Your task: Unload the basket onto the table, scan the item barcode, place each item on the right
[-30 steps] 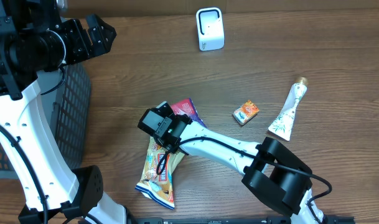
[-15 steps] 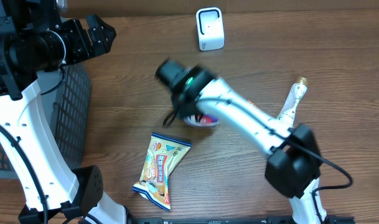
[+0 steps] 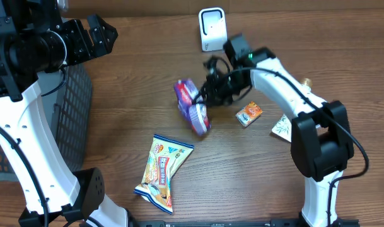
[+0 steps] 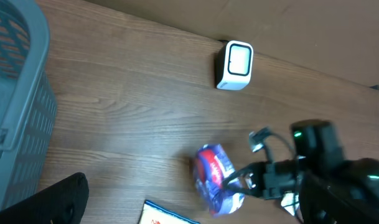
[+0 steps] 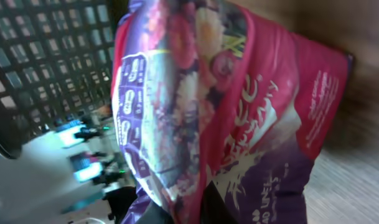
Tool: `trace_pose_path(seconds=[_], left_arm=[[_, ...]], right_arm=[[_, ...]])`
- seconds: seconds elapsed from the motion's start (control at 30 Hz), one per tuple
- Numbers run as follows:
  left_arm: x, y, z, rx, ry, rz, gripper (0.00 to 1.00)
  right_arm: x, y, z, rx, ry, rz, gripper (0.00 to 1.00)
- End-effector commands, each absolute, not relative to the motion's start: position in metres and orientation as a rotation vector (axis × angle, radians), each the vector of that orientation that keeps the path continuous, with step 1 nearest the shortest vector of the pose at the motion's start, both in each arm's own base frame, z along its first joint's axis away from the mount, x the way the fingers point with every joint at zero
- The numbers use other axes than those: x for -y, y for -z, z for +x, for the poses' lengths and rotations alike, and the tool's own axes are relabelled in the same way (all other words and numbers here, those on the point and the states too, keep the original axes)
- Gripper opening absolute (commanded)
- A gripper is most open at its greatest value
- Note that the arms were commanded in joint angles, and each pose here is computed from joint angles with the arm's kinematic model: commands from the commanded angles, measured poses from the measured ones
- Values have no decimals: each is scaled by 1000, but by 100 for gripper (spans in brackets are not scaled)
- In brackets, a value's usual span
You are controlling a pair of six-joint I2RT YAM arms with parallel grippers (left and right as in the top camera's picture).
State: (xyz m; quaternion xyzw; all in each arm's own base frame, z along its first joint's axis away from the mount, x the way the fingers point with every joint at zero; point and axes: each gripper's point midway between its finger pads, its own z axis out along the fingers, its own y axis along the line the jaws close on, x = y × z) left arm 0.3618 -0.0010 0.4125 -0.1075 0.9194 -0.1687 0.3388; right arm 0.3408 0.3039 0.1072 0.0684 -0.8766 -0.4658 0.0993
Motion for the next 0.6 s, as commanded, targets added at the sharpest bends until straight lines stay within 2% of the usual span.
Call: trace_pose_path(seconds=[0.0,0.07,0.13,0.2,0.3,0.4,0.57], left_arm=[[2,-418,360,-2377,443,-263,100],[2,-418,360,-2377,443,-263,100],[2,-418,360,-2377,443,-263,100],[2,-418,360,-2377,443,-263,100],[2,-418,360,-2377,444,-262,100],[2,-418,360,-2377,443,-263,100],[2,-418,360,-2377,443,-263,100]], right_arm=[[-281,-93,345,2520,1426,23,6],[-257,-77,356,2601,1324,-83,14],[-217,-53,373,2750,1109,-222,27],[-180,-37,381,2840,925,-323,46],[-144,-35,387,2904,781,-358,49],[-115,-54,395,2978,592,-363,50],[-131,-97,398,3016,653,-115,52]])
